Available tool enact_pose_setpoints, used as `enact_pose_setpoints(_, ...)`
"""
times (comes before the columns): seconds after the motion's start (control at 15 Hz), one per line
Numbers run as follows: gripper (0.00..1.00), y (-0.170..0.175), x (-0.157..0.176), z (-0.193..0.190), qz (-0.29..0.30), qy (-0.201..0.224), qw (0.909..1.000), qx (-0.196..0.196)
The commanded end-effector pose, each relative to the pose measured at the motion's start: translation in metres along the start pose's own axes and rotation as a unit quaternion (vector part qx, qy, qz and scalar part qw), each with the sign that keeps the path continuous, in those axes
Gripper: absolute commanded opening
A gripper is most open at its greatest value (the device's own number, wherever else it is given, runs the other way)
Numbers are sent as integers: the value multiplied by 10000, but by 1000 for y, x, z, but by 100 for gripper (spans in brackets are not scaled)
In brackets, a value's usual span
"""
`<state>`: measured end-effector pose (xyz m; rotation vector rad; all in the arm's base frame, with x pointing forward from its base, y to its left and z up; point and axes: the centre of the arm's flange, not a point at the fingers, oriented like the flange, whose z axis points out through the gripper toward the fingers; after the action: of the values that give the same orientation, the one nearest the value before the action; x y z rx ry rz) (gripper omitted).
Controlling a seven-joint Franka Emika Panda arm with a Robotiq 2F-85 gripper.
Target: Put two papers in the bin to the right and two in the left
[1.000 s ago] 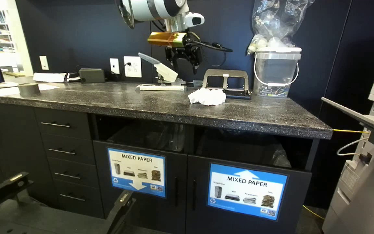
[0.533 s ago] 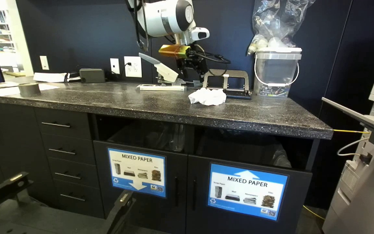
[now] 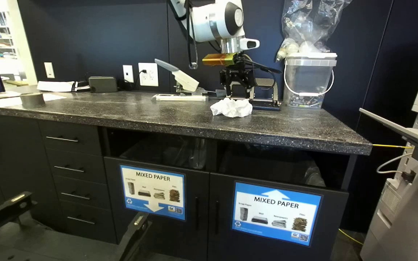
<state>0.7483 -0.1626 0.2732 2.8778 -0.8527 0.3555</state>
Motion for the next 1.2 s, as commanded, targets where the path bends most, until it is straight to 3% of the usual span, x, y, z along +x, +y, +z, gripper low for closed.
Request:
enact_pose_setpoints(0.0, 100, -8, 42, 11, -150, -244, 9990, 335)
enact_pose_setpoints(0.47, 100, -22, 47, 37, -445, -791, 9926, 802)
enact_pose_setpoints(1.07, 100, -37, 44, 67, -856, -1063, 9881, 707)
enact_pose_setpoints(1.13, 75, -38, 43, 69, -1006, -1092, 9866, 680)
